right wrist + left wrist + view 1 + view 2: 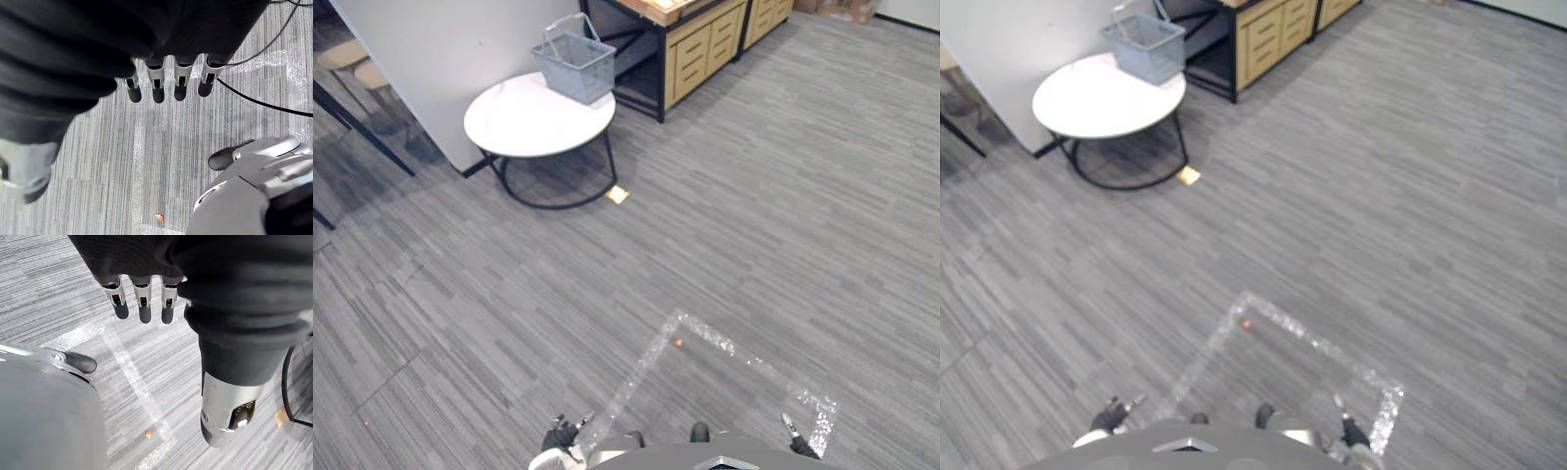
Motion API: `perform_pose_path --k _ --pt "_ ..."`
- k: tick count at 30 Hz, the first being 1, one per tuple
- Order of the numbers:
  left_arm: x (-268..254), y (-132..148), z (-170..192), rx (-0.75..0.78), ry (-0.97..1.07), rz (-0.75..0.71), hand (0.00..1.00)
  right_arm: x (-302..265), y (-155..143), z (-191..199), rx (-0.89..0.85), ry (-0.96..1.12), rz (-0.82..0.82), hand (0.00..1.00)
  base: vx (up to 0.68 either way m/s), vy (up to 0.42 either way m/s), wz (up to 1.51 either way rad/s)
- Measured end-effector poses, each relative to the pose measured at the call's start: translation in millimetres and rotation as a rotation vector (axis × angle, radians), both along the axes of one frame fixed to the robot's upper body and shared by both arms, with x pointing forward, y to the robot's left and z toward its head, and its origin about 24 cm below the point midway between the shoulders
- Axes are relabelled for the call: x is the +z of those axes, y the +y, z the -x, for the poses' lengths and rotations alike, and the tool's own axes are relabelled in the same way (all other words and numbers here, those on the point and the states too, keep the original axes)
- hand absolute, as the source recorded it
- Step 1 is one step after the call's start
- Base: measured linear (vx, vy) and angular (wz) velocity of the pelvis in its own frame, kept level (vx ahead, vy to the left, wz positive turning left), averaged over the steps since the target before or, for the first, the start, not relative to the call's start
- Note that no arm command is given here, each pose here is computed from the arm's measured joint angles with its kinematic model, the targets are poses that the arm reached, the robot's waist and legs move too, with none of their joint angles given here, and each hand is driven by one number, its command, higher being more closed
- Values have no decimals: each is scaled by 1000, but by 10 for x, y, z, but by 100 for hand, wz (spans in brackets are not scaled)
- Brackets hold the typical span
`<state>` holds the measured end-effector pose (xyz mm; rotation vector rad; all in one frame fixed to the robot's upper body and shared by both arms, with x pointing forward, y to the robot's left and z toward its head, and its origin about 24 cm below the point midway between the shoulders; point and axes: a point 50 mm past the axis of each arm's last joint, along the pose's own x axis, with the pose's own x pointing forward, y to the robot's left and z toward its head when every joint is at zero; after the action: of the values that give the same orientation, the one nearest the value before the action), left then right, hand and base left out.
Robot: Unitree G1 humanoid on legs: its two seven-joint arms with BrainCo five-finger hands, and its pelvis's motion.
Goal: Pick vegetable in the basket
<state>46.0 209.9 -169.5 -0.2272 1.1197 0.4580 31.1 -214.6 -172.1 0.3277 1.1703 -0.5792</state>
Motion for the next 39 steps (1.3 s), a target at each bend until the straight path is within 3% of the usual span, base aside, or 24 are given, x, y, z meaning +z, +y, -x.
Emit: perform_pose_path --k 26,31,34,39 --pt "3 6 -48 -43 -1 17 0 12 -24 -63 73 -26 -20 0 -11 -5 0" --pt "50 148 -149 94 -49 -29 0 17 -6 -173 79 -48 -24 0 -82 -45 15" --pt "18 45 -49 231 -43 14 0 24 -56 -151 92 -37 -9 0 15 50 12" --pt "7 -14 -22 236 -37 28 0 54 -97 -308 93 -68 15 0 173 156 6"
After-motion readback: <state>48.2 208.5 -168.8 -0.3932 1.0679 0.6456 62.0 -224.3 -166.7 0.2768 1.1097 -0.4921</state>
